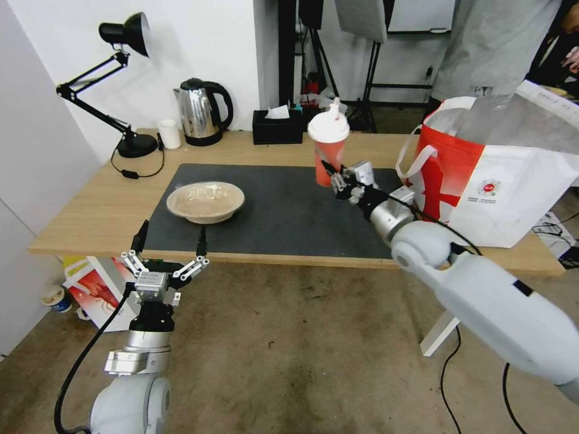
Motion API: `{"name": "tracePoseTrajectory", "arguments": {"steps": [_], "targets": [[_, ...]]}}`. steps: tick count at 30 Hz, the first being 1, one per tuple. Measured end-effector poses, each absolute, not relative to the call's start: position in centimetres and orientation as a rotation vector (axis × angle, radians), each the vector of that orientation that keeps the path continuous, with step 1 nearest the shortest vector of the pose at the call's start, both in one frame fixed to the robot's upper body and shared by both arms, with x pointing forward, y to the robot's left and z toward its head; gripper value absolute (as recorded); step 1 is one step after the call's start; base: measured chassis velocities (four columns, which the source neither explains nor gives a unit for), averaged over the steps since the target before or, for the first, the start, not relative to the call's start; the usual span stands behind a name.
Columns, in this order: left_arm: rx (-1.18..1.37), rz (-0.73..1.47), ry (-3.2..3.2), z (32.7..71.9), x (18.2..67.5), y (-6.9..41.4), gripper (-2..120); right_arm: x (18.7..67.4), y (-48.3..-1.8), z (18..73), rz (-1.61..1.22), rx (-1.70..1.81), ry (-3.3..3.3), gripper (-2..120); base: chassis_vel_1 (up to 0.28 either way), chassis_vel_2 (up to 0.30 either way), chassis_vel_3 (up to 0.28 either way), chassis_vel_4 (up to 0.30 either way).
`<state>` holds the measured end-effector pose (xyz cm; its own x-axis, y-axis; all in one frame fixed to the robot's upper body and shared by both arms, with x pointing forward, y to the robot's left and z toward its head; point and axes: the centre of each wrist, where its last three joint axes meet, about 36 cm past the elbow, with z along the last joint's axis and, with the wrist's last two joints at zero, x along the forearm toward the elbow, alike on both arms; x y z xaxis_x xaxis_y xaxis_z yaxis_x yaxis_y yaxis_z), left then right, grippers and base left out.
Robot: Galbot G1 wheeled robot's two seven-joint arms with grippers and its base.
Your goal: Pick up the trash from the table and place it into the takeout bag.
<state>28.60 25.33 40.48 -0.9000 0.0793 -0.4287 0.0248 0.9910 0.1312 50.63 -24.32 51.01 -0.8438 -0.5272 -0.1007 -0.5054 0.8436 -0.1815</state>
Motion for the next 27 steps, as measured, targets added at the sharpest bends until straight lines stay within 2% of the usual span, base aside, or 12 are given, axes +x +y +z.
{"name": "tracePoseTrajectory", "arguments": {"steps": [11,27], "targets": [[0.087,0.157,2.683,40.4,28.9,24.9,100,47.9,-27.9,55.5,-0.254,-0.765,2.845,7,0.0,0.0,0.0,0.0],[0.108,0.138,2.679,40.1,29.4,24.3,100,45.3,-33.5,58.0,-0.301,-0.64,2.866,7,0.0,0.0,0.0,0.0]]}}
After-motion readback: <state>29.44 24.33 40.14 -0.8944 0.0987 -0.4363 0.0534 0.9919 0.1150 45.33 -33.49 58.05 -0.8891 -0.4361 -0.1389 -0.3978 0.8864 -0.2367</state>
